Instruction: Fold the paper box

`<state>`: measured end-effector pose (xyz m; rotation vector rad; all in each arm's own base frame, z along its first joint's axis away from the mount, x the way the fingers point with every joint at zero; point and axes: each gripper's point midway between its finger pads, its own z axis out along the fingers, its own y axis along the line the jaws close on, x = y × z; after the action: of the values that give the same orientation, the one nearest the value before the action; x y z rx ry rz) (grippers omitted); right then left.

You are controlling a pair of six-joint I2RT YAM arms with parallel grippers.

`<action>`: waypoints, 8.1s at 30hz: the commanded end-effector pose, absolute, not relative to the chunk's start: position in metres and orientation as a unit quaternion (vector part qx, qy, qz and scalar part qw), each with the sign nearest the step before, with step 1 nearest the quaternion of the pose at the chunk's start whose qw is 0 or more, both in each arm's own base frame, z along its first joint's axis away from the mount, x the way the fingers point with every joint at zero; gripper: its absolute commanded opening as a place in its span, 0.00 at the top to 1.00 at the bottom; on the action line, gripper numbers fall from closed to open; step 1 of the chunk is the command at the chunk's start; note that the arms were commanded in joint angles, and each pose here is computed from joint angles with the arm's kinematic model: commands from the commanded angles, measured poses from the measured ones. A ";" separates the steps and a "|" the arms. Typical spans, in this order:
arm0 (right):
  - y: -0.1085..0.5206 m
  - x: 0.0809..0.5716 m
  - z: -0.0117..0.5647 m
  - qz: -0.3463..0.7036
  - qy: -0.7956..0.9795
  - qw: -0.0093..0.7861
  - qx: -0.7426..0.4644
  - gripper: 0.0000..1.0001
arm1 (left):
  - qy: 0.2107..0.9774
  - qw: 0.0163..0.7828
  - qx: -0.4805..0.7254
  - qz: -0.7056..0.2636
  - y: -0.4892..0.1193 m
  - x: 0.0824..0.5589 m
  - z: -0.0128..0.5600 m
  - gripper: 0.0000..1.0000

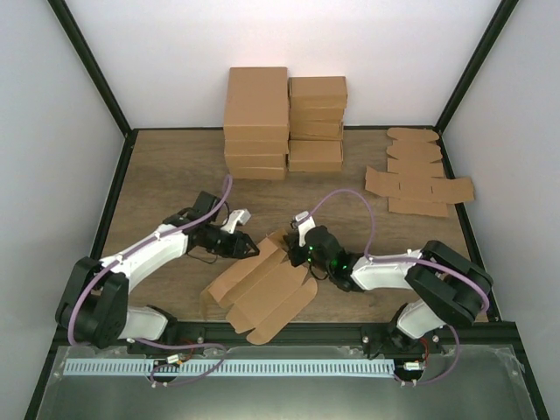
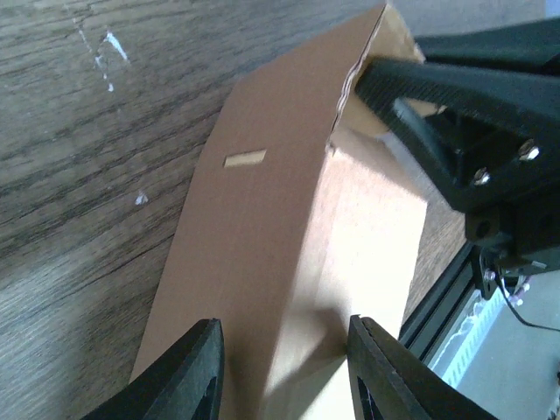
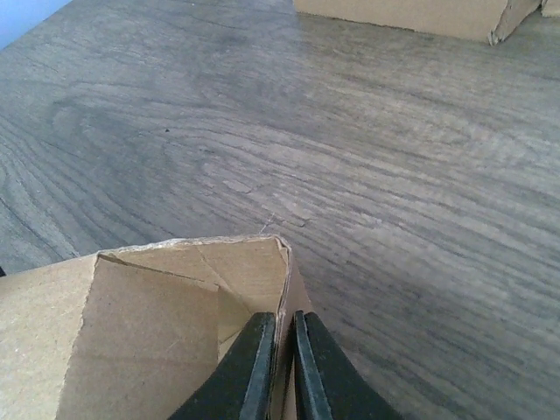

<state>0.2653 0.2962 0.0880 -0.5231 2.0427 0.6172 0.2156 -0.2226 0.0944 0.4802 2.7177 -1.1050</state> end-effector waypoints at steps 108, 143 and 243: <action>0.269 0.315 0.125 0.261 0.719 0.500 -0.406 0.99 | 0.898 0.217 0.290 -0.251 -0.227 0.265 0.131 0.22; 0.267 0.326 0.123 0.253 0.738 0.499 -0.377 0.97 | 0.907 0.200 0.310 -0.204 -0.244 0.237 0.109 0.46; 0.250 0.342 0.100 0.186 0.807 0.496 -0.262 0.80 | 0.920 0.144 0.238 -0.277 -0.261 0.186 0.122 0.35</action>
<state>0.3368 0.2378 0.0945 -0.6102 1.9620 0.4119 0.1839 -0.2554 0.1189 0.6761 2.6666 -0.7756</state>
